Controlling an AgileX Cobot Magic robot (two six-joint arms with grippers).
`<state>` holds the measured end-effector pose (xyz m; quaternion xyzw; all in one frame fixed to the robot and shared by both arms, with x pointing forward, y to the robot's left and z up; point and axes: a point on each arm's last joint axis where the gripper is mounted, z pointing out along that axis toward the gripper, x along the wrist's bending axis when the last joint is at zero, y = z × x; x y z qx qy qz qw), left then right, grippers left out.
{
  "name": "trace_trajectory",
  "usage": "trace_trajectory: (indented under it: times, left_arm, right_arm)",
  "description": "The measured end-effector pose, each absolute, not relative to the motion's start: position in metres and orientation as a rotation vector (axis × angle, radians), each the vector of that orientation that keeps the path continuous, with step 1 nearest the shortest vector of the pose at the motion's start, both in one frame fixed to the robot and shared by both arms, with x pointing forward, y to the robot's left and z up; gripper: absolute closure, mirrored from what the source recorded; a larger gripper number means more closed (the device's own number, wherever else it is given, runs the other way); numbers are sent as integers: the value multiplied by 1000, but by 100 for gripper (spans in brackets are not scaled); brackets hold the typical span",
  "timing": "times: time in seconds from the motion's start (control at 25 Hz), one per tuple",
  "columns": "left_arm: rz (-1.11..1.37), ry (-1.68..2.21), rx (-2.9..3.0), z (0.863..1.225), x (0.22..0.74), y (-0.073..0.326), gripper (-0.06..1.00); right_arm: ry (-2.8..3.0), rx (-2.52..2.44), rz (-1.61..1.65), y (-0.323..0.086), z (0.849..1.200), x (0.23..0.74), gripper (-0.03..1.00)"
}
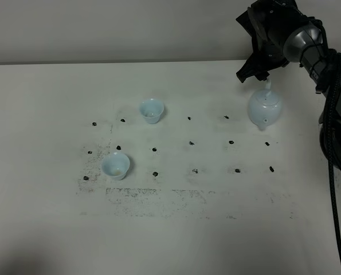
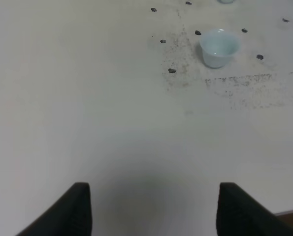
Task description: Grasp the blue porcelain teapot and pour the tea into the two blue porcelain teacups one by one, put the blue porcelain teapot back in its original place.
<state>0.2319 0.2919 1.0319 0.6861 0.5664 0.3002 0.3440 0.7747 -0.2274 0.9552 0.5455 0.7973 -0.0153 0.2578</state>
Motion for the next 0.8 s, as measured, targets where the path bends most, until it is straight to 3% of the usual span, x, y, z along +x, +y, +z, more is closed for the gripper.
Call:
trace_trajectory:
  times: [0.8]
  left_arm:
    - [780,1471,1782,1032,232,292,38]
  right_arm:
    - [2160,1565,26,-230,954,775,41]
